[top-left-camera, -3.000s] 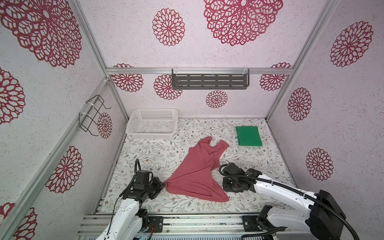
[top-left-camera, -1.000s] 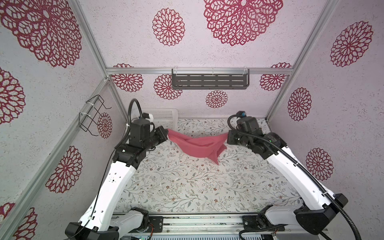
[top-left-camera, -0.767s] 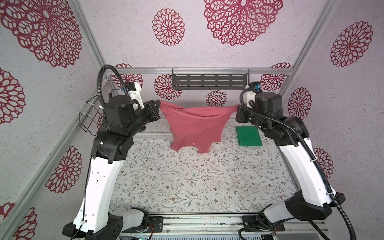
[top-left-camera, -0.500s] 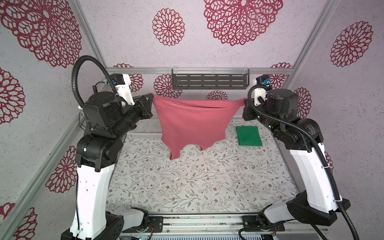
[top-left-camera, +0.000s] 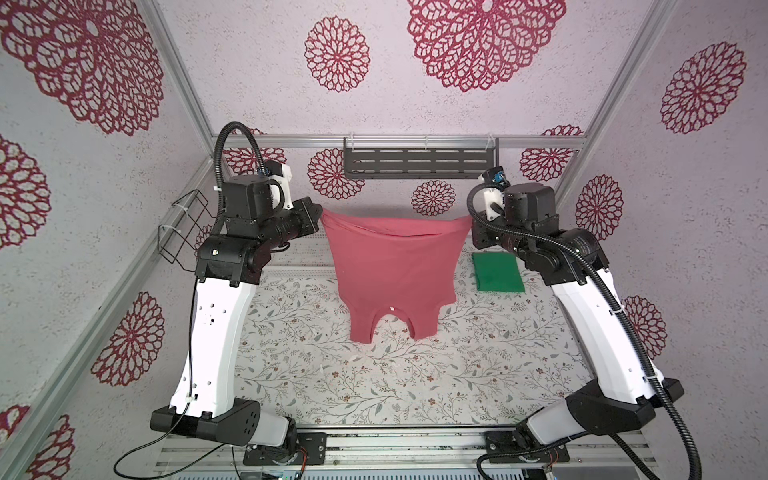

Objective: Fold and stack the tank tops
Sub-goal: 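Lift the tank top high by its hem with both grippers, then swing the tank top down and lay it flat with both grippers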

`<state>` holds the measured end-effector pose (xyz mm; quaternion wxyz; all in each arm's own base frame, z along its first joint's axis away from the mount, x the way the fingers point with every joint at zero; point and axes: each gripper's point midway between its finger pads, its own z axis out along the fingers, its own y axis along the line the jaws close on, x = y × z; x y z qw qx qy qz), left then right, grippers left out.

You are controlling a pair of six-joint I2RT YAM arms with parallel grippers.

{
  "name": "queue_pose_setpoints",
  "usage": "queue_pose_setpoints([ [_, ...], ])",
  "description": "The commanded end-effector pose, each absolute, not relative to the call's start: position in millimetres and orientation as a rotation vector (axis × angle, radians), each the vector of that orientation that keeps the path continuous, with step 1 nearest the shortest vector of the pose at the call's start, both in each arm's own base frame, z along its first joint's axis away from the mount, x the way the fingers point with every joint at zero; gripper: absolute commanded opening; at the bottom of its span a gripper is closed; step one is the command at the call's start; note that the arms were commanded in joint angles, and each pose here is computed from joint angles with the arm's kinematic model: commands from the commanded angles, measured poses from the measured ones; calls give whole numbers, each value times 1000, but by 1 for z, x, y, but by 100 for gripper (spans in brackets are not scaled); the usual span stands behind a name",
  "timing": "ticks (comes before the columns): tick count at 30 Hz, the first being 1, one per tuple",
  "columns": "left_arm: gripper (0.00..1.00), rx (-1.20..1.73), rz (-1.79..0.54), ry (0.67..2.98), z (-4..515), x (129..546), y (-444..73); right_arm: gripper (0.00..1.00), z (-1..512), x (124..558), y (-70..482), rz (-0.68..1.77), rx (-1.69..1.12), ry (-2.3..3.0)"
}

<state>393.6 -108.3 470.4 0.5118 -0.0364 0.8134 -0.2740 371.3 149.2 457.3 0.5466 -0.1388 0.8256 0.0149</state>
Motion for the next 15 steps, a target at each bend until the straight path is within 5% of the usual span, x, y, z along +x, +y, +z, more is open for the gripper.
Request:
queue_pose_setpoints([
  [1,0,-88,-668,1929,464,438,-106,0,467,402,138,-24,-336,1862],
  [10,0,-118,-600,1808,449,581,-96,0,481,531,99,30,-274,1654],
  [15,0,-43,-634,1611,483,611,-95,0,526,570,72,116,-266,1501],
])
